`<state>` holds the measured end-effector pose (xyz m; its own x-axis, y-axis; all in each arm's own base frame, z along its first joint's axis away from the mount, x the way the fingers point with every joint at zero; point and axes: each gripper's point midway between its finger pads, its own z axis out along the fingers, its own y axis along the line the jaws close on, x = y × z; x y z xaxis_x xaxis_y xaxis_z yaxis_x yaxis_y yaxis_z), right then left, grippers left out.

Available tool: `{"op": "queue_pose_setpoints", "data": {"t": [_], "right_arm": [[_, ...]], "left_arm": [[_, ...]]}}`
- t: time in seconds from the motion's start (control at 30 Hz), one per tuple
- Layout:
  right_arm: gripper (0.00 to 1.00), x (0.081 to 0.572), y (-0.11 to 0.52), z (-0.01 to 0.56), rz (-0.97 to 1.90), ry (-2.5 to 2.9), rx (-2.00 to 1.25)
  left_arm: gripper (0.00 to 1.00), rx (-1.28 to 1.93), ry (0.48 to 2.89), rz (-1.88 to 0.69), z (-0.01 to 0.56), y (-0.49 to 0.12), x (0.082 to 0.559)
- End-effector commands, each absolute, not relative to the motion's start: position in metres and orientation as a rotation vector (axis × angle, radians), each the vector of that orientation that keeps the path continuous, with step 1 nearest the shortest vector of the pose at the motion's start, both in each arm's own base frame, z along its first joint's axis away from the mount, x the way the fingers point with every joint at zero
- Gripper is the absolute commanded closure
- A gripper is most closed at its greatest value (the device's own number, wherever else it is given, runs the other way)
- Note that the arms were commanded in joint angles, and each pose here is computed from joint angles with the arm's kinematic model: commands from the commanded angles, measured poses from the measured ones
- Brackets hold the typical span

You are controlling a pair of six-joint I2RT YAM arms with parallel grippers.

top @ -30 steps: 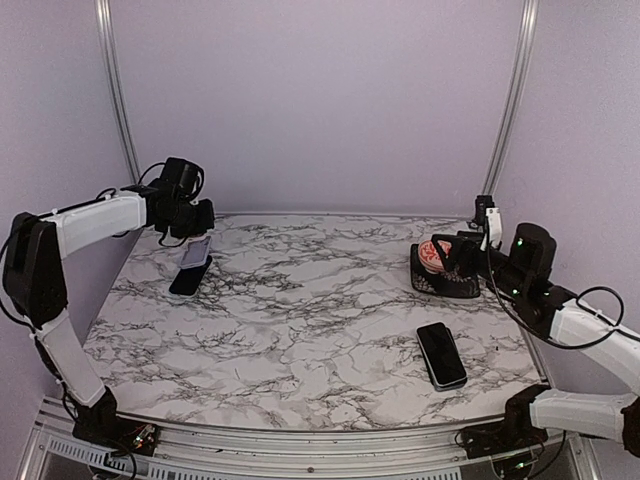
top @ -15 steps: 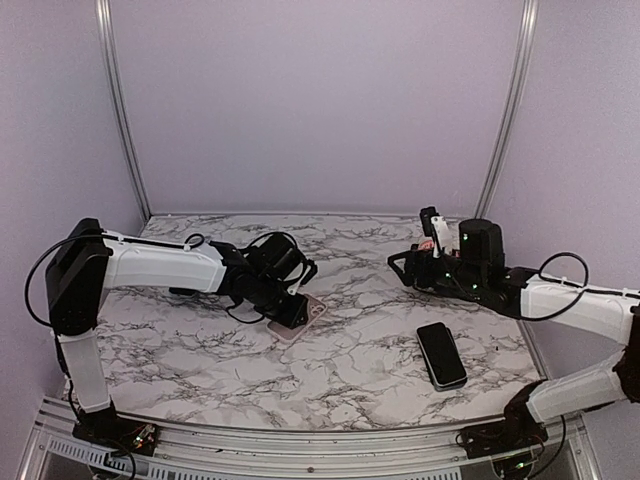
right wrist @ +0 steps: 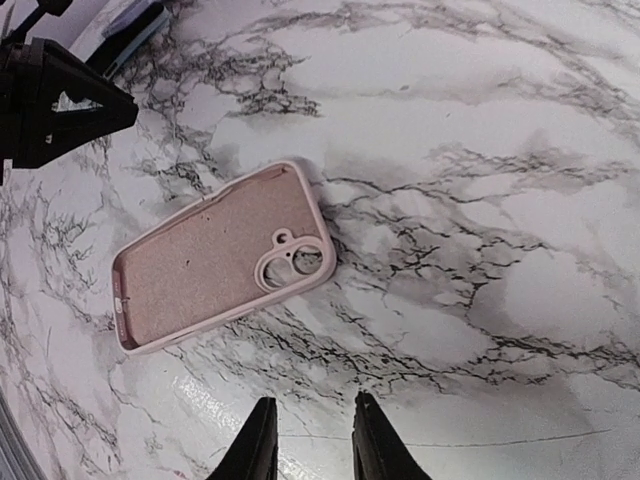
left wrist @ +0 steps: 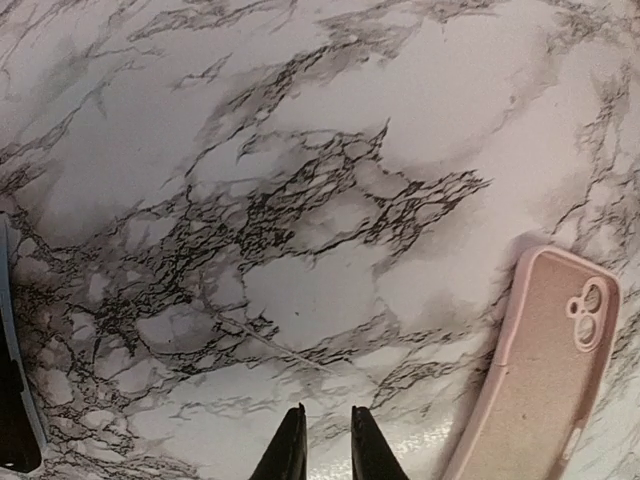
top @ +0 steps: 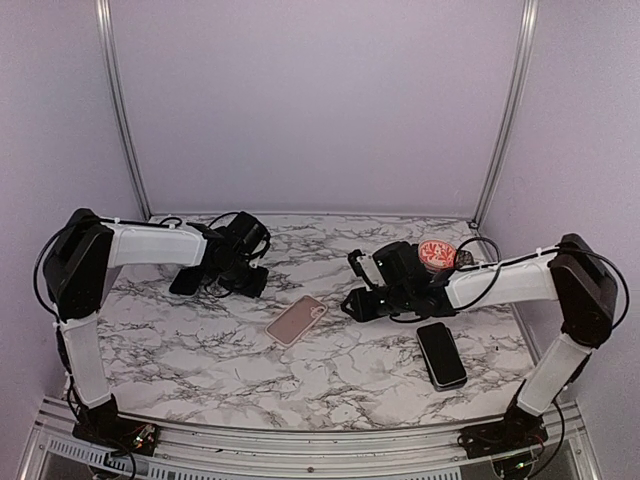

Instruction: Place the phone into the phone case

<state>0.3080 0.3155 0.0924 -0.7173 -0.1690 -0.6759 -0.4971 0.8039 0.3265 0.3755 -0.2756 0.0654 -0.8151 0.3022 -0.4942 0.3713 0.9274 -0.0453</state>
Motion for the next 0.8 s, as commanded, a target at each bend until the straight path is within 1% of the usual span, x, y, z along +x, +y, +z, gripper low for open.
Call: {"op": "queue_pose_setpoints", "data": {"t": [0.0, 0.2, 0.3, 0.43, 0.63, 0.77], "right_arm": [[0.76, 0.314, 0.338, 0.068, 0.64, 2.442, -0.493], [0.81, 0.326, 0.352, 0.03, 0.564, 2.565, -0.514], [0.81, 0.33, 0.36, 0.026, 0.571, 2.568, -0.535], [0.81, 0.34, 0.374, 0.028, 0.599, 2.542, -0.56], [0.81, 0.352, 0.378, 0.034, 0.557, 2.53, -0.559], [0.81, 0.358, 0.372, 0.049, 0.503, 2.505, -0.56]], "left_arm": [[0.85, 0.605, 2.726, -0.119, 0.025, -0.27, 0.342], [0.8, 0.789, 2.798, -0.253, 0.004, -0.28, 0.3], [0.8, 0.889, 2.827, -0.326, -0.008, -0.291, 0.278], [0.79, 1.019, 2.82, -0.46, -0.012, -0.323, 0.256], [0.78, 1.052, 2.77, -0.565, 0.001, -0.354, 0.256], [0.78, 1.027, 2.72, -0.51, 0.014, -0.353, 0.269]]}}
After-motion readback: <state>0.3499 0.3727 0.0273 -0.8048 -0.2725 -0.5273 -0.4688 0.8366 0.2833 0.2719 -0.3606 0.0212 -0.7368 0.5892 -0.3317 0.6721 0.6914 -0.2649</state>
